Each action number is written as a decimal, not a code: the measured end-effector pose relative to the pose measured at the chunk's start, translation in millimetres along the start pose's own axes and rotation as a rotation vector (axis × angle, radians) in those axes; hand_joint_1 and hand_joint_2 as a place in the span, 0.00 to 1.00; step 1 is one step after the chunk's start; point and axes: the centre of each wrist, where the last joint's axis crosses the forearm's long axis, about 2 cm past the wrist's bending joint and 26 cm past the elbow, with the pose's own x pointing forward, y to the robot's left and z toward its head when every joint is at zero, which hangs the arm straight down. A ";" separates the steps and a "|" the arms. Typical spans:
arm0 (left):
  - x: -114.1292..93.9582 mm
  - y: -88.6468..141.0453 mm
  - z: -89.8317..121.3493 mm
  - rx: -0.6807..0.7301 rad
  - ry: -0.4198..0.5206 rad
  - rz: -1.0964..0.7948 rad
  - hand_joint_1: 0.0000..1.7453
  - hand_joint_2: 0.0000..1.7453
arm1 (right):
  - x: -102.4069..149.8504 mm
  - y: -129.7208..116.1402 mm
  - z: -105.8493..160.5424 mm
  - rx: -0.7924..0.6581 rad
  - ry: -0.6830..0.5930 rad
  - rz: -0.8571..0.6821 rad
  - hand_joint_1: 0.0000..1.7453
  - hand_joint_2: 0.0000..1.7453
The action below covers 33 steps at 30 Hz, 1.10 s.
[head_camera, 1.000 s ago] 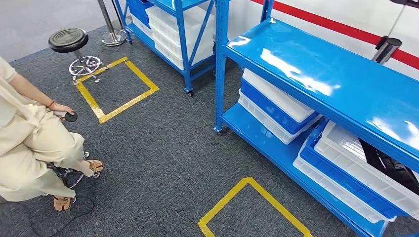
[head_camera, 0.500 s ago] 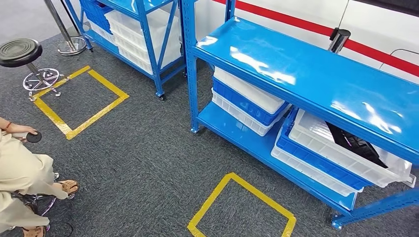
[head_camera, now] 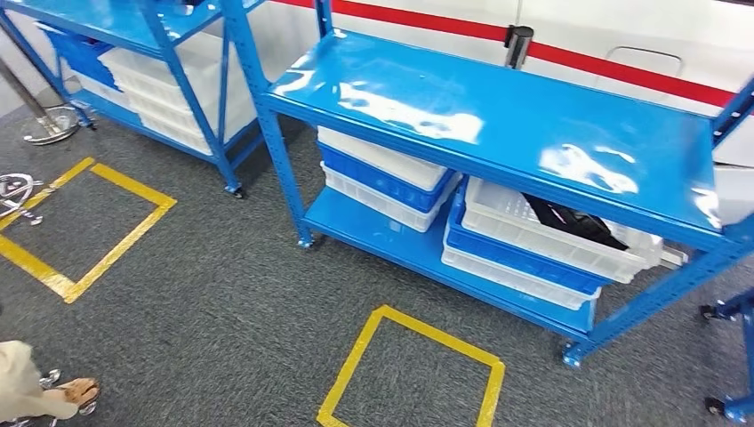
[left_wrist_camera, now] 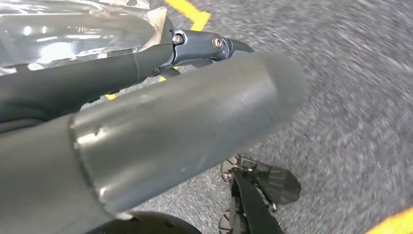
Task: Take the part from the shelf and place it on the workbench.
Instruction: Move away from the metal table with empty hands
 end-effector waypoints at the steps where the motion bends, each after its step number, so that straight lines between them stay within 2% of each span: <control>1: -0.8 0.2 0.1 0.000 0.001 -0.001 0.00 0.00 | 0.3 0.5 0.3 0.001 0.001 -0.002 0.00 0.00; 33: -1.0 -0.1 0.3 -0.011 -0.009 -0.031 0.00 0.00 | -2.4 0.2 0.5 -0.020 -0.001 -0.003 0.00 0.00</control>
